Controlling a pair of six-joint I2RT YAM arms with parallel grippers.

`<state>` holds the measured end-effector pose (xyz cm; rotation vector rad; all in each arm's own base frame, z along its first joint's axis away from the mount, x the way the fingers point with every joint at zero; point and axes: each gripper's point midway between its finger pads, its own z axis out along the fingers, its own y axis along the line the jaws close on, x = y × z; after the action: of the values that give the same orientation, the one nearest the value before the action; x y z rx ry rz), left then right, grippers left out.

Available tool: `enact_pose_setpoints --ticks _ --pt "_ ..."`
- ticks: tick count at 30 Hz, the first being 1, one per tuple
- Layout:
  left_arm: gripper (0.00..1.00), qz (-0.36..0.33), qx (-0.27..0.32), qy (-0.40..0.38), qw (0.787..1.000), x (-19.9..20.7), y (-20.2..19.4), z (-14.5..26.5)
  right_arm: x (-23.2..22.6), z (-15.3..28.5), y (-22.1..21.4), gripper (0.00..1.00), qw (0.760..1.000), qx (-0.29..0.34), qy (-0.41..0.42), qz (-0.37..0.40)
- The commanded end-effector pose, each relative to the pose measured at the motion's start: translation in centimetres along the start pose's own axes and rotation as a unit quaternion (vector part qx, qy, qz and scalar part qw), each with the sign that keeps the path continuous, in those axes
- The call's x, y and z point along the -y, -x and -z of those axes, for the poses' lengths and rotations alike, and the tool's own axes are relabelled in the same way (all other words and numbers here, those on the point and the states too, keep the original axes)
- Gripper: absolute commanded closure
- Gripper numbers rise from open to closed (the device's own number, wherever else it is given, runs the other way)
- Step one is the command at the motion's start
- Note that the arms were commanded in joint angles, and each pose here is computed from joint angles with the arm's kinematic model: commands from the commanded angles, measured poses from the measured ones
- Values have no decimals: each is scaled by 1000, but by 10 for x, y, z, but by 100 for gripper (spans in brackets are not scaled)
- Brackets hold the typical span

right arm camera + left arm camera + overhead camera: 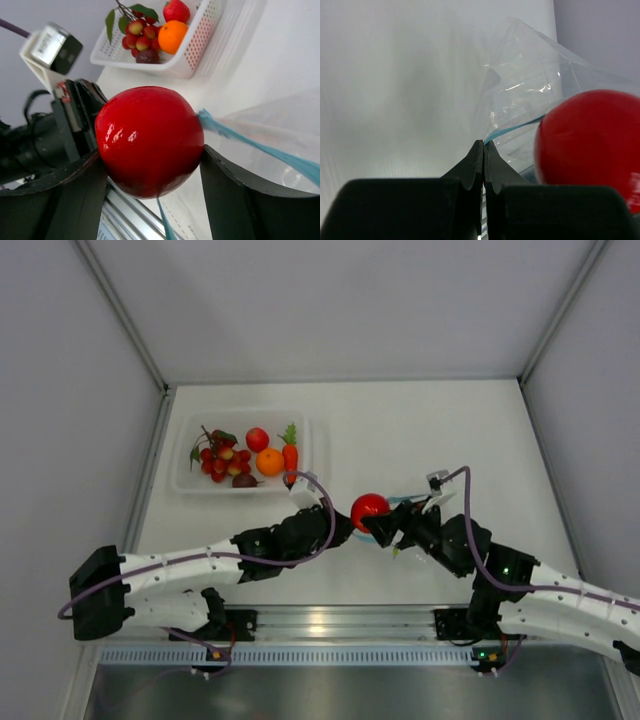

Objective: Open the zip-top bag and remove the fake food
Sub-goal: Place the fake fruit in the bin.

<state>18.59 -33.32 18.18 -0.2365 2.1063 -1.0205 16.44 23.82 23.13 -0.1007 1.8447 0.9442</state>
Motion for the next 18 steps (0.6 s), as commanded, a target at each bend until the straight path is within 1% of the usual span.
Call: enact_pose_setpoints --ticks 1,3,5,6,7,10,12,14,17,18 --pt "100 38 19 8 999 -10 4 3 -33 1 55 83 990 100 47 -85" --pt "100 50 31 17 998 -21 6 6 -42 0 59 83 988 99 61 -100" --pt "100 55 48 31 997 -33 9 7 -49 0 59 83 984 89 67 -142" --pt "100 60 53 34 996 -37 9 7 -53 -2 60 83 979 85 67 -174" --pt "100 62 61 39 995 -41 12 8 -58 -4 59 83 977 78 74 -187" --pt "100 62 69 44 995 -47 13 9 -79 -9 60 83 965 66 114 -225" --pt "100 71 70 37 994 -44 15 12 -90 -11 68 85 951 86 149 -256" --pt "100 73 66 30 995 -40 15 14 -95 -12 76 85 946 106 163 -259" --pt "100 78 68 10 995 -27 19 20 -95 -21 75 85 949 118 157 -246" --pt "100 79 68 5 995 -24 19 22 -97 -22 79 85 946 126 161 -250"
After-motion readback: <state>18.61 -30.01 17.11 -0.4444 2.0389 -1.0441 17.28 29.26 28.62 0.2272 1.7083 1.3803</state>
